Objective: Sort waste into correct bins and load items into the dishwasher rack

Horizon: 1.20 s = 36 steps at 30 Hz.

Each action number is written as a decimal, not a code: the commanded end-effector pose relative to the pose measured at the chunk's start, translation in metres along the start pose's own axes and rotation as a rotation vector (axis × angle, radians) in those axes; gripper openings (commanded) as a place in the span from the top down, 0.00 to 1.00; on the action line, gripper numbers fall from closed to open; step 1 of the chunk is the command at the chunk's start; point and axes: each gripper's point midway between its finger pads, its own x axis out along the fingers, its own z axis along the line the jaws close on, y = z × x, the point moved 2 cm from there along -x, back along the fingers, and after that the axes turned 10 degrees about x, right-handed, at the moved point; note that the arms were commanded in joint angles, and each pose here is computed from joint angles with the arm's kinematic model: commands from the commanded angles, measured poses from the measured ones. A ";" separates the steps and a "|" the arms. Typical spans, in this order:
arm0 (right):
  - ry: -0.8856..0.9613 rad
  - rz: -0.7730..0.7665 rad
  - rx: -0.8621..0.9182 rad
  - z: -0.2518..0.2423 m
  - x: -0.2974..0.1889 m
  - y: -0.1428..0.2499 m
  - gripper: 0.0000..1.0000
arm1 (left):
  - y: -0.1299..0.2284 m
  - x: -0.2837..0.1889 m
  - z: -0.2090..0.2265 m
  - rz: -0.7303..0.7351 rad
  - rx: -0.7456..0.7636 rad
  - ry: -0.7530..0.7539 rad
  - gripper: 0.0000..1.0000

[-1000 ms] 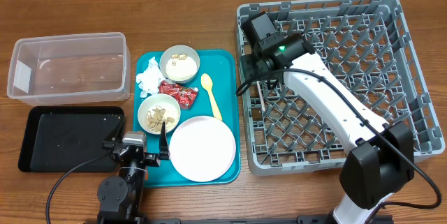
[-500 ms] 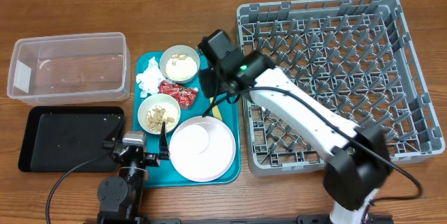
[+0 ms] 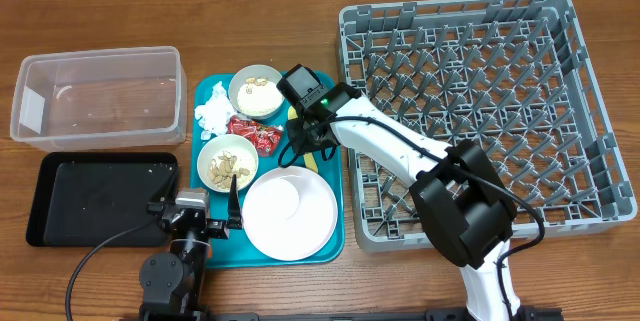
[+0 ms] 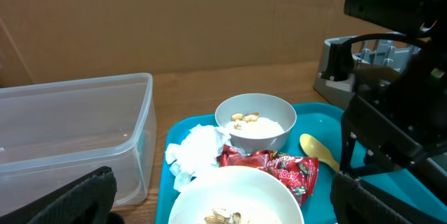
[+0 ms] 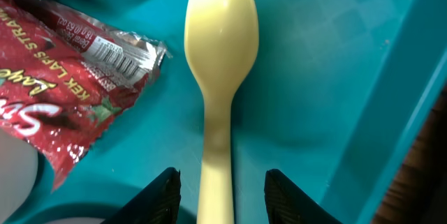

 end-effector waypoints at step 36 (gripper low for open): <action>-0.081 -0.220 0.012 0.018 -0.123 -0.043 0.84 | 0.000 0.000 -0.001 -0.007 0.020 0.005 0.00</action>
